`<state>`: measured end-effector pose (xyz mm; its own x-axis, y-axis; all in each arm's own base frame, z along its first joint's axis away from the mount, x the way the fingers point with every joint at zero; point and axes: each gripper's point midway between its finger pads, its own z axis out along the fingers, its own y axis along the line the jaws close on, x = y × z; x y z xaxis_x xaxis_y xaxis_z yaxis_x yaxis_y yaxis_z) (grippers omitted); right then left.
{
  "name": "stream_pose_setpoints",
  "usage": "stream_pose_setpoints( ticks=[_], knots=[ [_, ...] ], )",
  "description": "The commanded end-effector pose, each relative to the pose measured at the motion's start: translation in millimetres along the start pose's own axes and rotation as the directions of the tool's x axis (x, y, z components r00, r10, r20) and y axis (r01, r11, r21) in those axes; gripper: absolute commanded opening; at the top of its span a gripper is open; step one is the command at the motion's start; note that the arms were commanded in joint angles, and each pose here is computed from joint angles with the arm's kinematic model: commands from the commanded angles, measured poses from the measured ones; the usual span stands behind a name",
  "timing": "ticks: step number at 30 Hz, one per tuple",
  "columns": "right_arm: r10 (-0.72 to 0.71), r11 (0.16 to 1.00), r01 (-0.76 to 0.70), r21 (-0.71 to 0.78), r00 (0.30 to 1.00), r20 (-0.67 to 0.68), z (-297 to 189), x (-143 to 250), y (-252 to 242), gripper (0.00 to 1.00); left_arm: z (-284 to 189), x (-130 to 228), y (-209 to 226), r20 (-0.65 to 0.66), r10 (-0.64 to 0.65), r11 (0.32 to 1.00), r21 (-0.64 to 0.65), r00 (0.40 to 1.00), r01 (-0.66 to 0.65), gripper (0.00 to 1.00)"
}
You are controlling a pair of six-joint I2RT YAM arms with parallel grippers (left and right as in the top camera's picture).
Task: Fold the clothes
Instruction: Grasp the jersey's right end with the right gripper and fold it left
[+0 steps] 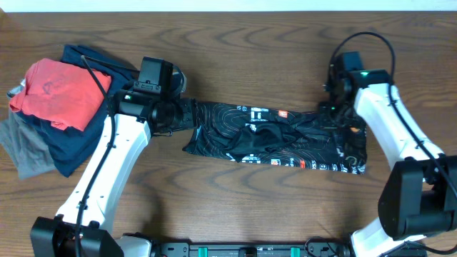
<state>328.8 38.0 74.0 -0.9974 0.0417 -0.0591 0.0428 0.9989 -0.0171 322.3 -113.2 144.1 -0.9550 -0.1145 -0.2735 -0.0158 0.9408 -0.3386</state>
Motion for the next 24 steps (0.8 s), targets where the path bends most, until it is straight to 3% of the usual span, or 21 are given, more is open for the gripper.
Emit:
stream_pose_setpoints(
  ticks=[1,12,13,15,17,20,24],
  knots=[
    [0.012,1.0,-0.012,0.0,1.0,0.017,-4,1,16,0.02,-3,-1,1,0.008,0.004,1.0,-0.005,1.0,-0.004,0.6],
    [-0.007,1.0,0.007,-0.018,1.0,0.008,-4,7,34,0.04,-3,-1,1,0.008,0.004,1.0,-0.005,1.0,-0.004,0.6],
    [-0.01,1.0,0.01,-0.029,1.0,0.004,-4,8,37,0.1,-3,-1,1,0.008,0.004,1.0,-0.005,1.0,-0.004,0.6],
    [-0.026,0.996,0.026,-0.088,1.0,-0.001,-5,9,49,0.31,-3,-1,1,0.008,0.004,1.0,-0.005,1.0,-0.004,0.61],
    [-0.133,0.971,0.132,-0.198,0.991,0.008,-8,11,69,0.41,-3,-1,1,0.008,0.004,1.0,-0.005,1.0,-0.004,0.6],
    [-0.205,0.955,0.206,-0.214,0.978,0.026,-8,11,72,0.44,-3,-1,1,0.008,0.004,1.0,-0.005,1.0,-0.004,0.61],
    [-0.01,1.0,0.009,0.021,0.999,0.04,-4,0,27,0.46,-3,-1,1,0.008,0.004,1.0,-0.005,1.0,-0.004,0.61]
  ],
)
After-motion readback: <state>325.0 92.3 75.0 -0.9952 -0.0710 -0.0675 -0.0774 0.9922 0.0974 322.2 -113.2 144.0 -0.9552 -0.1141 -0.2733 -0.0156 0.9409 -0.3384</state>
